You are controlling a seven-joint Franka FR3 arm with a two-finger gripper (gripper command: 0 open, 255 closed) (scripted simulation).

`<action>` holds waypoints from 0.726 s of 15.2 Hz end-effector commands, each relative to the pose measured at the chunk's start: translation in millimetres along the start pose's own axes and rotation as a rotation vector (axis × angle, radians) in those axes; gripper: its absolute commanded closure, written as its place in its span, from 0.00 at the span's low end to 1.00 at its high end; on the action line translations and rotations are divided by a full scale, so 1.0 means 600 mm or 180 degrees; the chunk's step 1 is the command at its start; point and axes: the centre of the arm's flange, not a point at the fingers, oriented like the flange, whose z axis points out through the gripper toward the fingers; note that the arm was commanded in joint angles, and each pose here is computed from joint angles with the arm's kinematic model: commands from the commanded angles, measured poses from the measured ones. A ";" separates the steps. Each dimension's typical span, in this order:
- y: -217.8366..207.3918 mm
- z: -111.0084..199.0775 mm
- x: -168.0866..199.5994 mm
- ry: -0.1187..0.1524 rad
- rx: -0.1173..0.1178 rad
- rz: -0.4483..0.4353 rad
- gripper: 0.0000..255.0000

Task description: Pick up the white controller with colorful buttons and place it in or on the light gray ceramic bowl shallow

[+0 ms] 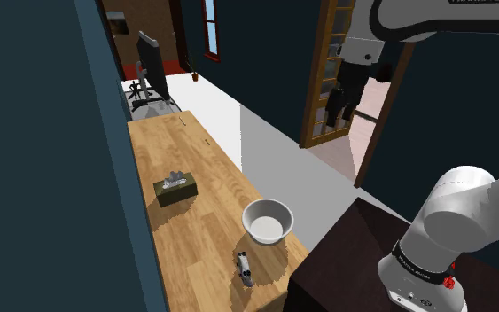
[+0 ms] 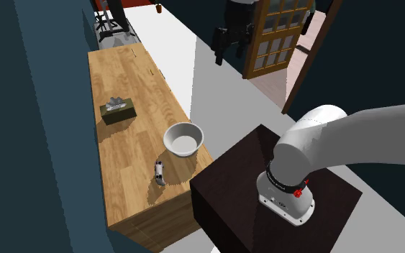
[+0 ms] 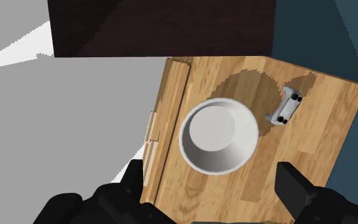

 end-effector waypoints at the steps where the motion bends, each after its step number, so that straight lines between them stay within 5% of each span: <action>1: 0.000 0.000 0.000 0.0000 0.0000 0.0000 0.00; 11: -0.141 0.178 0.002 0.0058 -0.0146 0.0041 0.00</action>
